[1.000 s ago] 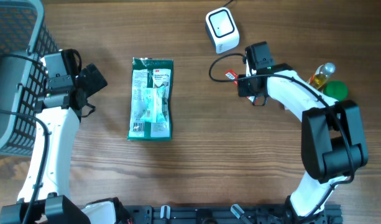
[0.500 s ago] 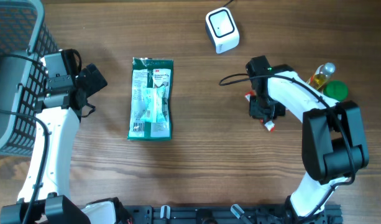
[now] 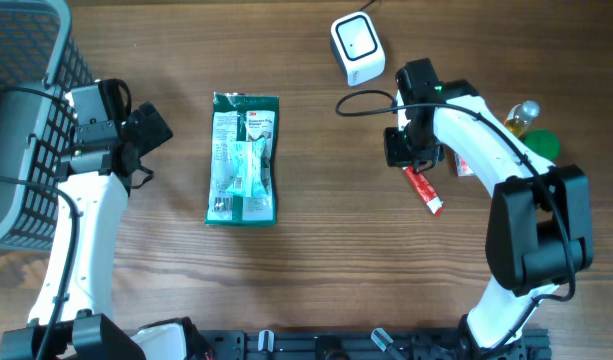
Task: Scan the item barcode
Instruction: 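Carry the red stick right and set it down near the tissue pack, then reach the right gripper over the light-green pack on the glove packet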
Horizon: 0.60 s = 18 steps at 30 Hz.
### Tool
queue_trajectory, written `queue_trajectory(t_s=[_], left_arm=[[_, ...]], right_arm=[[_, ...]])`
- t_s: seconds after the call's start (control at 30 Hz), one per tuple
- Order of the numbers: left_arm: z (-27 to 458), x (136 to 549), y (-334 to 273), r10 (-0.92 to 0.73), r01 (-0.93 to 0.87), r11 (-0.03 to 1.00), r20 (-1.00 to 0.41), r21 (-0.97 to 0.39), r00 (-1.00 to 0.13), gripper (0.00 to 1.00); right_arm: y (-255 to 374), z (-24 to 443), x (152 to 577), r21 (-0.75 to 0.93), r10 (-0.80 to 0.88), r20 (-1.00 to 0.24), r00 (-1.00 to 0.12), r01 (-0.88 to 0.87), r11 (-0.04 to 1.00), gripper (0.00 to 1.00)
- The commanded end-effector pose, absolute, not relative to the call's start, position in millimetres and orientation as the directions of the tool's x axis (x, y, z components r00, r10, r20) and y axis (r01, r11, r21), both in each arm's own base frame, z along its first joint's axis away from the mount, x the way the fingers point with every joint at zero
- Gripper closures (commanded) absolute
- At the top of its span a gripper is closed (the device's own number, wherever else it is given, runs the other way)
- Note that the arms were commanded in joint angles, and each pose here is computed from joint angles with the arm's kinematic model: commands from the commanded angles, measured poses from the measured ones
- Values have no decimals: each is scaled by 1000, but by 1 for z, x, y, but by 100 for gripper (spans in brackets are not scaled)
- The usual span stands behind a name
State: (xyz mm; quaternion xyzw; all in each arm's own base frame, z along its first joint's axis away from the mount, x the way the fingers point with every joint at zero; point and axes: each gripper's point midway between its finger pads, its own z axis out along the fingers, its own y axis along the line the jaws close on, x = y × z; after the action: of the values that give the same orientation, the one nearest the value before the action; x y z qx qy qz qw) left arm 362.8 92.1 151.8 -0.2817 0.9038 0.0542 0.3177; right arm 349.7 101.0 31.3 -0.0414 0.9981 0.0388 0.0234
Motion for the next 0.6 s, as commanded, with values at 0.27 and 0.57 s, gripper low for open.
queue_trajectory(t_s=[0.27,0.57], left_arm=[[159,366,93,-463,-533,842,-618,-82,-636,0],[159,366,93,-463,-533,842,-618,-82,-636,0]], right_arm=[[47,0,330,-206,-94,-19,-995,-88,975,96],[139,33,353,197,-146,-92,-985,-162,967,91]])
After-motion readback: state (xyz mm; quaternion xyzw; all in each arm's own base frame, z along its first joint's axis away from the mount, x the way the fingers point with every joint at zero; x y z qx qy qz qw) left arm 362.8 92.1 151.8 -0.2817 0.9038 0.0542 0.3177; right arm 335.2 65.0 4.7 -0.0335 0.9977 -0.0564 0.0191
